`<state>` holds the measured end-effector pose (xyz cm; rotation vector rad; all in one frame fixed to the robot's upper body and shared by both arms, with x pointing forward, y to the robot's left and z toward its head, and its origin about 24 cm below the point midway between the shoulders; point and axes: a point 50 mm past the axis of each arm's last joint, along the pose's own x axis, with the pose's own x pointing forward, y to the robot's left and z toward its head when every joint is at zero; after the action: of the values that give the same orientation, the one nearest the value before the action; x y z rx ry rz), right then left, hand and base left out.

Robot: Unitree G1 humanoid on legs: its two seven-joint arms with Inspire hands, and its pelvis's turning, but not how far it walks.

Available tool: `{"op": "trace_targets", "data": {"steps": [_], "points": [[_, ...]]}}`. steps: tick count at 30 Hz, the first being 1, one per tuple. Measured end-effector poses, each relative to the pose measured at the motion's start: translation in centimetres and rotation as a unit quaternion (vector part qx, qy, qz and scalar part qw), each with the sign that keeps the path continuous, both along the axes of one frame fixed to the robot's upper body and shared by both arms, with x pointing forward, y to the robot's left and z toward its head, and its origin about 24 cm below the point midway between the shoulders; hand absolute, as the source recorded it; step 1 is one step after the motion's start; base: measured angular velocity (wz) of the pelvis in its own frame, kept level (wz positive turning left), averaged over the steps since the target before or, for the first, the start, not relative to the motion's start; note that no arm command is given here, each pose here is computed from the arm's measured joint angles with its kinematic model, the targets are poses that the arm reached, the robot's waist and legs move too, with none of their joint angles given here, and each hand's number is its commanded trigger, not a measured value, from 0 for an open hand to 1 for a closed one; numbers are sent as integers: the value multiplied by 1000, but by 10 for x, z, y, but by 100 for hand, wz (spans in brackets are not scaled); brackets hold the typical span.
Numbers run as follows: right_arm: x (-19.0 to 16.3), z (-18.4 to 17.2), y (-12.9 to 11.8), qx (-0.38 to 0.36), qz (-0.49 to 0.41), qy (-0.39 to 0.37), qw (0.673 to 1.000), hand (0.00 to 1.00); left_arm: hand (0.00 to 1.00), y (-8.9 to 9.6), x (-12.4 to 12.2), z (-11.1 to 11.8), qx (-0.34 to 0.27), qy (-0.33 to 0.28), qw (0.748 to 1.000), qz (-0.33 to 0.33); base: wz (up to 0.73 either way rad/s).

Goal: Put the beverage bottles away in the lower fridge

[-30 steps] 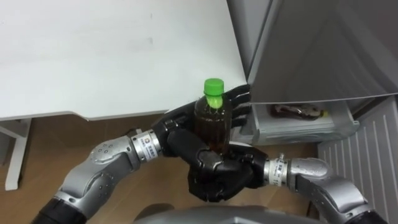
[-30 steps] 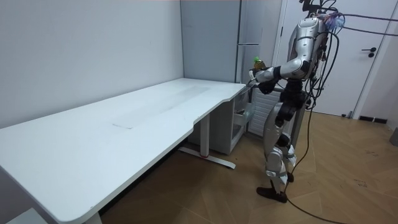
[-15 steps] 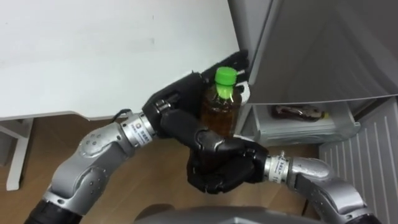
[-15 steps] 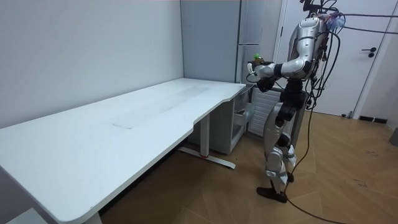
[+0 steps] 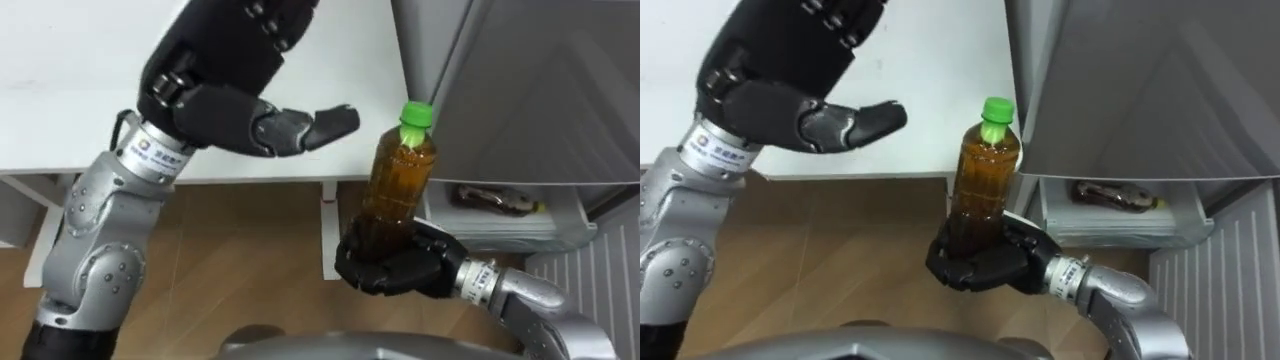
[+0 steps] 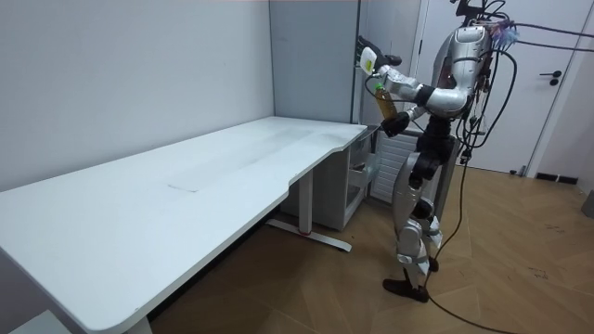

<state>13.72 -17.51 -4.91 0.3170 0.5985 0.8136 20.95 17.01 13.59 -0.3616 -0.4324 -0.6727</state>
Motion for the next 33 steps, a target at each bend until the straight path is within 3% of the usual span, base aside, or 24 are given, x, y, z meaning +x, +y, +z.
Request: {"op": "trace_targets", "data": {"steps": [8,14,16,20,24,29,31,33], "points": [[-7,-2,-16,-29,-40,-5,999,100,0,43,-12,27,5,-59,988,142,2],[-20,-3,-36,-44,-89,5,995,100,0,89,-28,40,-27,-76,944,319,0],[-29,-7,-36,-49,-99,16,994,100,0,106,-41,37,-37,-69,912,402,-2],[-33,-7,-40,-60,-107,19,992,100,0,127,-56,35,-56,-52,860,505,6],[-37,-9,-42,-70,-118,25,990,100,0,151,-78,29,-85,-27,788,609,7],[-39,-12,-42,-92,-148,35,984,100,0,180,-91,-2,-123,57,692,709,3],[-37,-14,-39,-99,-163,42,981,100,0,192,-103,-30,-116,127,632,755,14],[-37,-15,-37,-103,-177,48,978,100,0,198,-110,-53,-113,184,589,778,14]]}}
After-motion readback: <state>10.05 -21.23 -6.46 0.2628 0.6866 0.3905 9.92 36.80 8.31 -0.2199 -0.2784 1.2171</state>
